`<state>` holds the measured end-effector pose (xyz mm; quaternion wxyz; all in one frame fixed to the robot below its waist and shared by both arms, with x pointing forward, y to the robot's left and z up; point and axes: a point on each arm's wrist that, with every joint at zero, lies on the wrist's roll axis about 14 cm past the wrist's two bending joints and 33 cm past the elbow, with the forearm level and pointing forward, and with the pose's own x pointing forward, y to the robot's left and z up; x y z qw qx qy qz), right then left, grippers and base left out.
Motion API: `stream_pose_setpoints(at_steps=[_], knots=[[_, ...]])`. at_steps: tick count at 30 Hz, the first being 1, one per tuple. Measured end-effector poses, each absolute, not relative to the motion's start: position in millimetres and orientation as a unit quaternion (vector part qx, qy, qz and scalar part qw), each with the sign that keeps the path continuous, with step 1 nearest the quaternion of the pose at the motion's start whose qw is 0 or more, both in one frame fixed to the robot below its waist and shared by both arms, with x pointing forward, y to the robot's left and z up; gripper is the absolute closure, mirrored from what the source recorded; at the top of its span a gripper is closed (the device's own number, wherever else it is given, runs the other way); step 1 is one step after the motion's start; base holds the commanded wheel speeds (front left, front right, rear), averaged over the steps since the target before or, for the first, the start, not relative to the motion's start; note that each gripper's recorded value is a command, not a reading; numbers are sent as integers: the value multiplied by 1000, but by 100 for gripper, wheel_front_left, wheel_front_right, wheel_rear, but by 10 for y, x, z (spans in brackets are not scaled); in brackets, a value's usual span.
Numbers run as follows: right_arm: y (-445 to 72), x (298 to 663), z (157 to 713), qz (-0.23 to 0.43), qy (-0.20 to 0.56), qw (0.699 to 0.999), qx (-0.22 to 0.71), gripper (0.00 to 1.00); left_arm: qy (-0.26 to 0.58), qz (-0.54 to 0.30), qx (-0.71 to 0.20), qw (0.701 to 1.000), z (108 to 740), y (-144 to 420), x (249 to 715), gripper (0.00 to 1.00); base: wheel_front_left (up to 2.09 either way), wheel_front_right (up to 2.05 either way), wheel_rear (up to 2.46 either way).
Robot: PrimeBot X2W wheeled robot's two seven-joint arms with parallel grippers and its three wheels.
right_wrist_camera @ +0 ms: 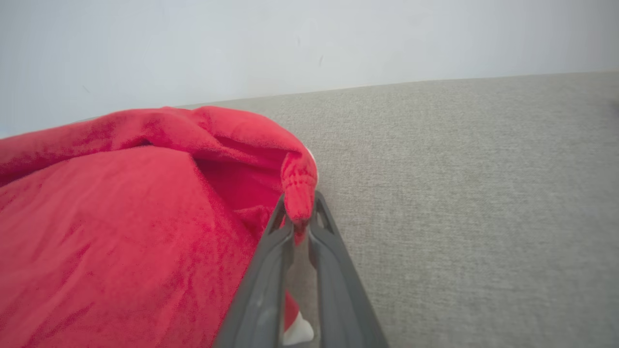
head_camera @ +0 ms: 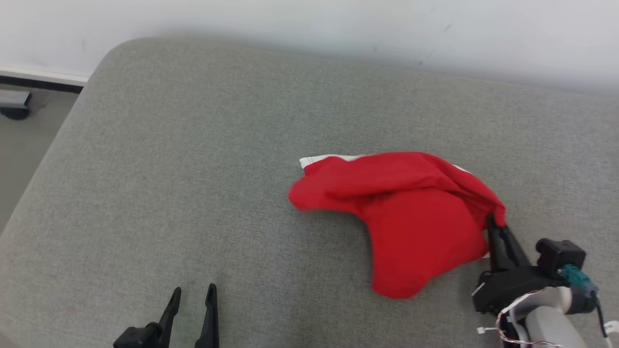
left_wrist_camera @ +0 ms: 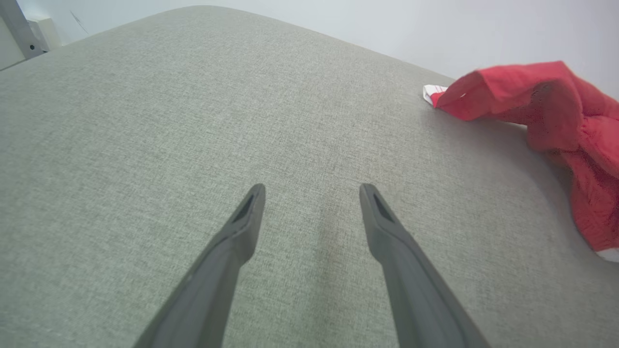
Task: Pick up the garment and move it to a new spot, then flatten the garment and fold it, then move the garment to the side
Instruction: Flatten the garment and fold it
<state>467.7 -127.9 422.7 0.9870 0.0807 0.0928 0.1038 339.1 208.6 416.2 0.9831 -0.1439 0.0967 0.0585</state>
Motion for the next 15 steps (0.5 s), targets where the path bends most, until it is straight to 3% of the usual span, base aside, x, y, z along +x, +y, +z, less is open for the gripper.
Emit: stream_pose_setpoints(at_steps=[2,3,4,5,10,15], knots=[[-1426,4683,4268,96,88,990,62,96,94,55,-144,983,4176,2070,3406,0,0,0,0],[-1485,4688,4283,93,87,990,54,56,94,54,-144,984,4179,2064,3410,0,0,0,0],[-1562,4695,4289,88,87,991,44,32,93,53,-144,984,4183,2061,3414,0,0,0,0],[-1637,4710,4305,82,86,992,37,0,93,51,-144,984,4183,2056,3418,0,0,0,0],[-1846,4905,4673,54,33,998,30,0,95,46,-138,985,4176,2041,3419,0,0,0,0],[-1675,4744,4667,58,31,996,60,0,101,43,-137,985,4143,2018,3360,0,0,0,0]])
